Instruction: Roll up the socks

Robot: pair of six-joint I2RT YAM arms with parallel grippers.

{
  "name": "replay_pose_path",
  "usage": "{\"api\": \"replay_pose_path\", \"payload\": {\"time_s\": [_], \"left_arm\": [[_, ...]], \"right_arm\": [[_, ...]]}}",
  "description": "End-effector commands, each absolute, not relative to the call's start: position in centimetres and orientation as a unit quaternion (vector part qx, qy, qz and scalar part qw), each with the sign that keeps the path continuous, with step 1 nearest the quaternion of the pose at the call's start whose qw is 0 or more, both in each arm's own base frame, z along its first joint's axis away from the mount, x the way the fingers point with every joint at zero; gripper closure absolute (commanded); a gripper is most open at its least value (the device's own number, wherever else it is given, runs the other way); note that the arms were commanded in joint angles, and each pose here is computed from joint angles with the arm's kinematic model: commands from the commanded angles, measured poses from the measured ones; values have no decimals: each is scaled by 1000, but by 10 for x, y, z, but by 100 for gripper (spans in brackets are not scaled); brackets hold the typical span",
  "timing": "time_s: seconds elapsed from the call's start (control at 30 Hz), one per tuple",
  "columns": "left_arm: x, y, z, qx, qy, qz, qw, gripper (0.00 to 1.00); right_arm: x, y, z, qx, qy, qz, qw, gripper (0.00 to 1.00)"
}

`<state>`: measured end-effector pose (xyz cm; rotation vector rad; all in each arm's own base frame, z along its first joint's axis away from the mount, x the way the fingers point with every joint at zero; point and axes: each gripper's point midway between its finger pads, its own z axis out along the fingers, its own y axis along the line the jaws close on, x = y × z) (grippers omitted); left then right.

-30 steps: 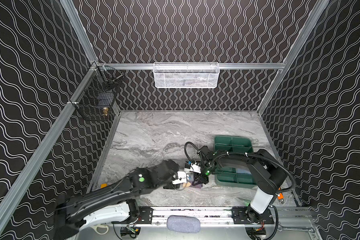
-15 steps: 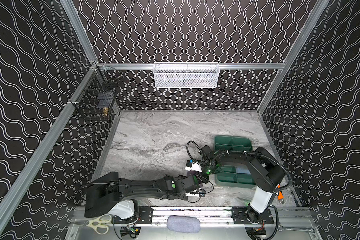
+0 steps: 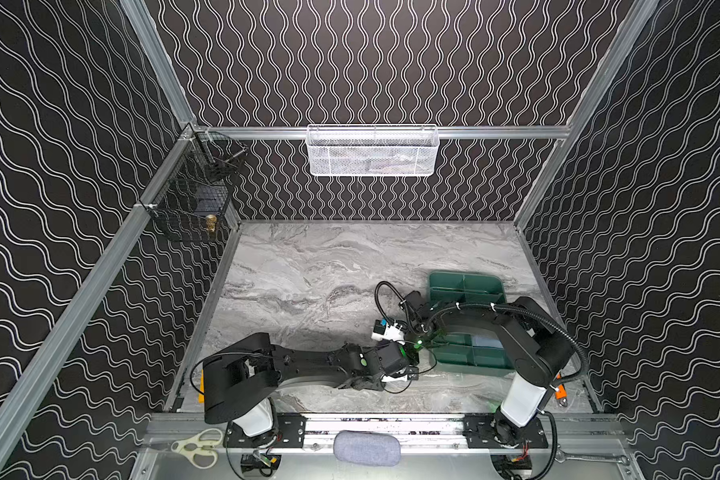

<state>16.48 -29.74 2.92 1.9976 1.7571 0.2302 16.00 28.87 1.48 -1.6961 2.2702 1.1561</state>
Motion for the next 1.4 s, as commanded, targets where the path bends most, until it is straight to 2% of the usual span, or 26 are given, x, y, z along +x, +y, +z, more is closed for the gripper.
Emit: {"api": "replay_pose_path", "payload": {"time_s": [0.0, 0.07, 0.1, 0.17, 0.37, 0.53, 0.63, 0.73, 0.8, 0.9, 0.97, 1.1, 1.23, 1.37], "left_arm": [[158, -295, 23, 720, 659, 57, 211, 100], [154, -293, 23, 716, 671, 48, 187, 100], [153, -291, 23, 713, 678, 44, 175, 100], [149, -285, 21, 707, 691, 39, 149, 100], [139, -276, 17, 695, 708, 29, 120, 100], [143, -272, 22, 673, 733, 28, 99, 100], [144, -274, 27, 661, 746, 10, 81, 100], [142, -278, 31, 648, 761, -22, 39, 100], [143, -281, 32, 633, 774, -32, 5, 100], [144, -288, 26, 616, 785, -47, -39, 100], [146, -290, 16, 601, 795, -56, -65, 100], [159, -290, -5, 574, 811, -59, -96, 100], [171, -298, -13, 563, 818, -66, -92, 99], [180, -301, -20, 555, 823, -74, -92, 100]], "right_arm": [[184, 239, -29, -585, 786, 198, 29, 100], [191, 241, -23, -583, 789, 189, 46, 99], [196, 241, -20, -582, 790, 181, 58, 95], [212, 240, -10, -581, 794, 152, 96, 78], [250, 256, 63, -572, 770, 125, 252, 55], [286, 249, 162, -521, 738, 80, 421, 47], [303, 231, 230, -456, 718, 44, 524, 43], [300, 208, 291, -381, 698, 33, 605, 43], [287, 195, 314, -355, 684, 39, 636, 44], [251, 190, 323, -390, 649, 67, 650, 46], [223, 193, 309, -444, 630, 91, 630, 46], [183, 192, 253, -537, 627, 106, 554, 47], [156, 194, 192, -588, 642, 114, 478, 50], [145, 202, 159, -618, 636, 74, 457, 51]]}}
